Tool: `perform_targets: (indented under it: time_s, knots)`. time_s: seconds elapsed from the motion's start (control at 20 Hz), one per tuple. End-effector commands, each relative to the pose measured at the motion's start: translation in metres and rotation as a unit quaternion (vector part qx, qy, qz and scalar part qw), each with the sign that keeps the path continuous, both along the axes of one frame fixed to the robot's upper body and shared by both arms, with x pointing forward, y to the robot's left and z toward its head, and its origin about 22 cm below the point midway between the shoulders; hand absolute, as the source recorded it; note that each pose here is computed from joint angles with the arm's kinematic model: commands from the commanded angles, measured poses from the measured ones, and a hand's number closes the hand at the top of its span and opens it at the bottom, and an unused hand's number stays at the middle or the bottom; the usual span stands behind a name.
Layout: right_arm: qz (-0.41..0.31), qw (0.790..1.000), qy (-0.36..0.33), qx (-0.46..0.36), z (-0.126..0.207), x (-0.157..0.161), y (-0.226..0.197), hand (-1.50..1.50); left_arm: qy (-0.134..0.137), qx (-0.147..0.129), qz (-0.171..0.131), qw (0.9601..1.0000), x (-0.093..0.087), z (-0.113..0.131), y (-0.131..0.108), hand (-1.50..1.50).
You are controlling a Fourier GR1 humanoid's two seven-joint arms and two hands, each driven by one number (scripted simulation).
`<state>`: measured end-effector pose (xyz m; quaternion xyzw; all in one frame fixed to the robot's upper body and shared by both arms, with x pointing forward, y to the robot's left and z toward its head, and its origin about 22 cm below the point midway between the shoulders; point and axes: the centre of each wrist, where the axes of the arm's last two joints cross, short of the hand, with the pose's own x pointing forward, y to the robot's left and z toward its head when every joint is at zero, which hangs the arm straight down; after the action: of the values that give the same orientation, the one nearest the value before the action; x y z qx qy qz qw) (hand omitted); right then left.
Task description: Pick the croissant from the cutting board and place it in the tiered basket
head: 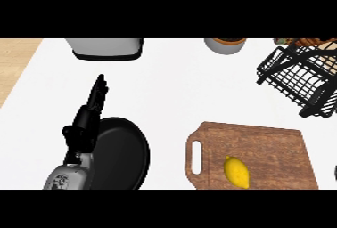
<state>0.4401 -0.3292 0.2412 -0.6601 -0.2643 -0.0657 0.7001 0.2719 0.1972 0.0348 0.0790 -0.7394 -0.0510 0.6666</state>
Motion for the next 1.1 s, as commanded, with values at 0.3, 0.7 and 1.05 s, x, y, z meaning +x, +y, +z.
perform_targets:
  time_s: [0.3, 0.7, 1.05]
  knots:
    - [-0.100, 0.973, -0.208, -0.014, 0.034, -0.028, -0.022, -1.50, 0.001, 0.003, 0.012, 0.9999, -0.014, -0.009, 0.002, 0.00]
    - [-0.159, 0.940, -0.301, 0.018, 0.016, -0.094, -0.012, -1.50, 0.013, 0.007, 0.036, 0.9992, -0.005, -0.002, 0.030, 0.00]
    - [-0.145, 0.934, -0.326, 0.020, -0.016, -0.193, -0.009, -1.50, 0.026, -0.003, 0.056, 0.9981, -0.014, -0.020, 0.025, 0.00]
